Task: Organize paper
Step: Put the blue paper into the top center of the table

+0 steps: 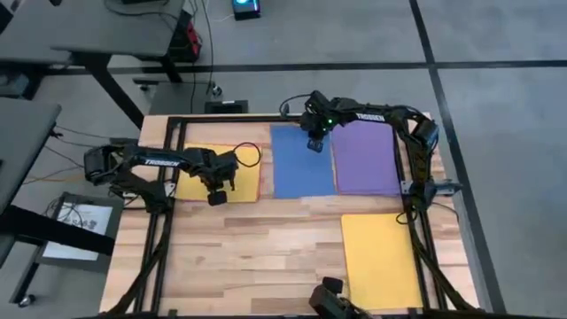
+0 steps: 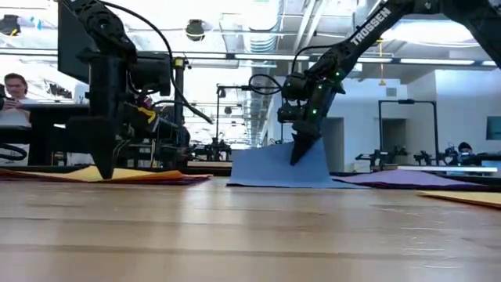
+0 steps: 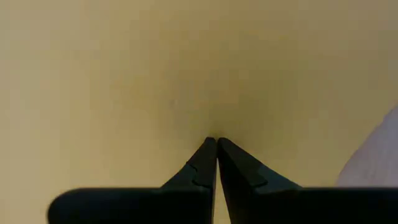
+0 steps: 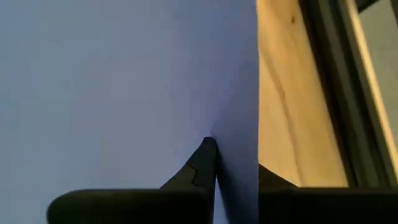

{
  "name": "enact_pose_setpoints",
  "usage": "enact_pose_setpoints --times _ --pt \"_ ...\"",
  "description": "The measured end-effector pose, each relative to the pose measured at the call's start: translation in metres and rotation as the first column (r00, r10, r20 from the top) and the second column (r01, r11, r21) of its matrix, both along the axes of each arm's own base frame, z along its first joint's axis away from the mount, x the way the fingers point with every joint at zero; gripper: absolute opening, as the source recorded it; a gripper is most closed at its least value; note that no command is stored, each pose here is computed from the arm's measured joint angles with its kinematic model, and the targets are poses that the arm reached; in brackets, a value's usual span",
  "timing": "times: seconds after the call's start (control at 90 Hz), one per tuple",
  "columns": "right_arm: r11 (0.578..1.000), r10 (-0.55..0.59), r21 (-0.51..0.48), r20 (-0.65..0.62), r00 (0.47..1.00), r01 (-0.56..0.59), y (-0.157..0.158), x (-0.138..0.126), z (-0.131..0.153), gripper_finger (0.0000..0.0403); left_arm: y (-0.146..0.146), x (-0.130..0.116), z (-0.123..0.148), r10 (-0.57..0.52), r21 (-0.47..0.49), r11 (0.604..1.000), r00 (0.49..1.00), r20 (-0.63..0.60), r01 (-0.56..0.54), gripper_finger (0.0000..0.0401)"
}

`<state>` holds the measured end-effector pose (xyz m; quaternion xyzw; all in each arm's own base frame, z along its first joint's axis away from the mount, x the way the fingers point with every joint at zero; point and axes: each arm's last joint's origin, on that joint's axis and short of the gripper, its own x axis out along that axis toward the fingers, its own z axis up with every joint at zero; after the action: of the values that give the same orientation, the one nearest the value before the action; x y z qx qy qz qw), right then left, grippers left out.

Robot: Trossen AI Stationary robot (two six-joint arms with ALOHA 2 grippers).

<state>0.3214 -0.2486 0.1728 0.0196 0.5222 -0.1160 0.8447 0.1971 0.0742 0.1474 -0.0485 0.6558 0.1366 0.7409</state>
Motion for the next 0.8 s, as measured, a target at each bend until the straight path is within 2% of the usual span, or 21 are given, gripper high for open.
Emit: enact_pose_setpoints --times 0.256,0.356,0.544,0.667,0.8 --pt "1.0 0.008 -0.03 -0.022 1.0 -0.009 0.0 0.0 0.0 0.0091 0.0 0.0 0.0 0.001 0.0 1.0 1.0 0.004 -0.001 0.0001" --pt "0.997 -0.019 -0.082 -0.05 0.999 0.015 -0.002 -0.002 0.003 0.0113 0.0 0.001 0.001 0.001 0.001 1.0 1.0 0.005 -0.001 0.0001" --pt "0.976 -0.04 -0.216 -0.056 0.998 0.027 -0.009 -0.002 0.038 0.0132 0.0 0.001 0.001 -0.009 0.002 1.0 1.0 0.006 0.009 0.0001" --pt "0.971 -0.059 -0.232 -0.018 0.998 0.053 -0.012 0.001 0.06 0.0137 0.0 0.001 0.001 -0.017 0.003 1.0 1.0 0.006 0.017 0.0001" --pt "0.976 -0.056 -0.212 -0.008 0.998 0.053 -0.012 0.002 0.058 0.0139 0.0 0.001 0.001 -0.017 0.004 1.0 1.0 0.006 0.017 0.0001"
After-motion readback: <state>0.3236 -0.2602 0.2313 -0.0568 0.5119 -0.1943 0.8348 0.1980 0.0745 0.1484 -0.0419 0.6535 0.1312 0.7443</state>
